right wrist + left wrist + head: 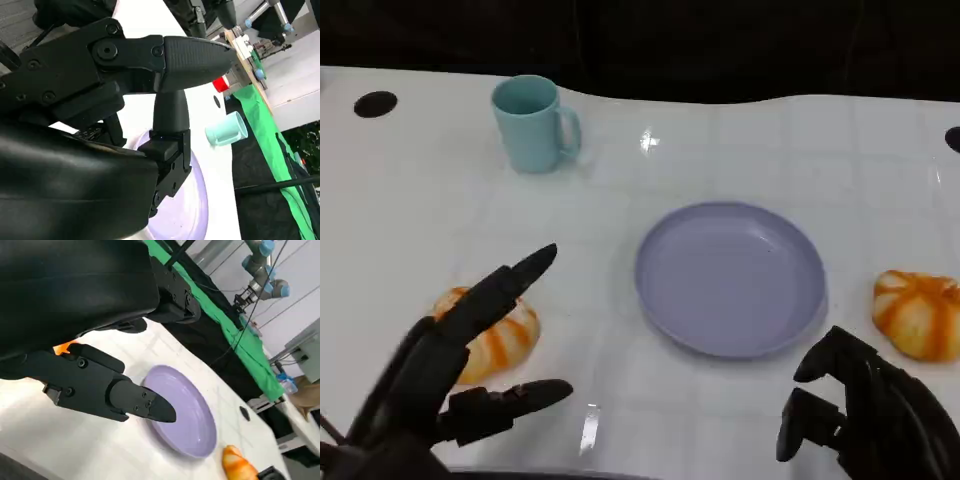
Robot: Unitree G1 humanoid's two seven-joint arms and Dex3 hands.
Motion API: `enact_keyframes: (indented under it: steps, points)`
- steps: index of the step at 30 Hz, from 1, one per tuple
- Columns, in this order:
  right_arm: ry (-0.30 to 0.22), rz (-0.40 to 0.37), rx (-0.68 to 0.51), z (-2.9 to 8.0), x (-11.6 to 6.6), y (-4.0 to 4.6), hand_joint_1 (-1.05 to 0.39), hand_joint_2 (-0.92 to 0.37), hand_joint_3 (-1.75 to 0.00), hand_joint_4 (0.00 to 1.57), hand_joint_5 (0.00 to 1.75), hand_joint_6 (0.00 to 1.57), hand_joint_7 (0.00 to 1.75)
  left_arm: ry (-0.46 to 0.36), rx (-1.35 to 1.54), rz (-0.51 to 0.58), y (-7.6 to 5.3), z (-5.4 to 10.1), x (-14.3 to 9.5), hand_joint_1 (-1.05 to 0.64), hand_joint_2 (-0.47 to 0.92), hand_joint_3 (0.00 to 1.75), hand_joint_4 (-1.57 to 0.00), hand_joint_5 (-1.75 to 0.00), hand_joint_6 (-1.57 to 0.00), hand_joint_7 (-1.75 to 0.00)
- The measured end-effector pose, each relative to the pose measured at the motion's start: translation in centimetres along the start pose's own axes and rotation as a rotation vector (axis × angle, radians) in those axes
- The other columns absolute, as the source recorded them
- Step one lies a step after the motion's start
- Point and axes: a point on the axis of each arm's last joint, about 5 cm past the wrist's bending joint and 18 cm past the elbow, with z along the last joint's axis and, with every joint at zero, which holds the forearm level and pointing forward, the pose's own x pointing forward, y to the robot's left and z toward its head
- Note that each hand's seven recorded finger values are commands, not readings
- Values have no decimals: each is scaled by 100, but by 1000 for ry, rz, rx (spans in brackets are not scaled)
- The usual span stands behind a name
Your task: Grasp the bread from the table and place it into the plate.
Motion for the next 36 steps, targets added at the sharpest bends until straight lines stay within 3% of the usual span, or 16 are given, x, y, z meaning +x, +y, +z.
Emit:
enact_keyframes:
  steps: [11, 25, 36]
  points:
    - [1, 1, -1, -1, 0, -1, -53, -91, -53, 74, 175, 45, 175, 65, 367, -46, 88, 143, 50, -23, 83, 0, -4, -8, -16, 0]
    - [0, 3, -5, -2, 0, -1, -53, -91, -53, 73, 175, 45, 175, 157, 674, -115, 132, 197, 235, -25, 80, 0, -3, -7, -13, 0]
    - [-5, 3, -6, 0, -2, -4, -53, -92, -51, 74, 175, 45, 175, 263, 758, -260, 108, 222, 398, -26, 82, 0, 0, -6, -11, 0]
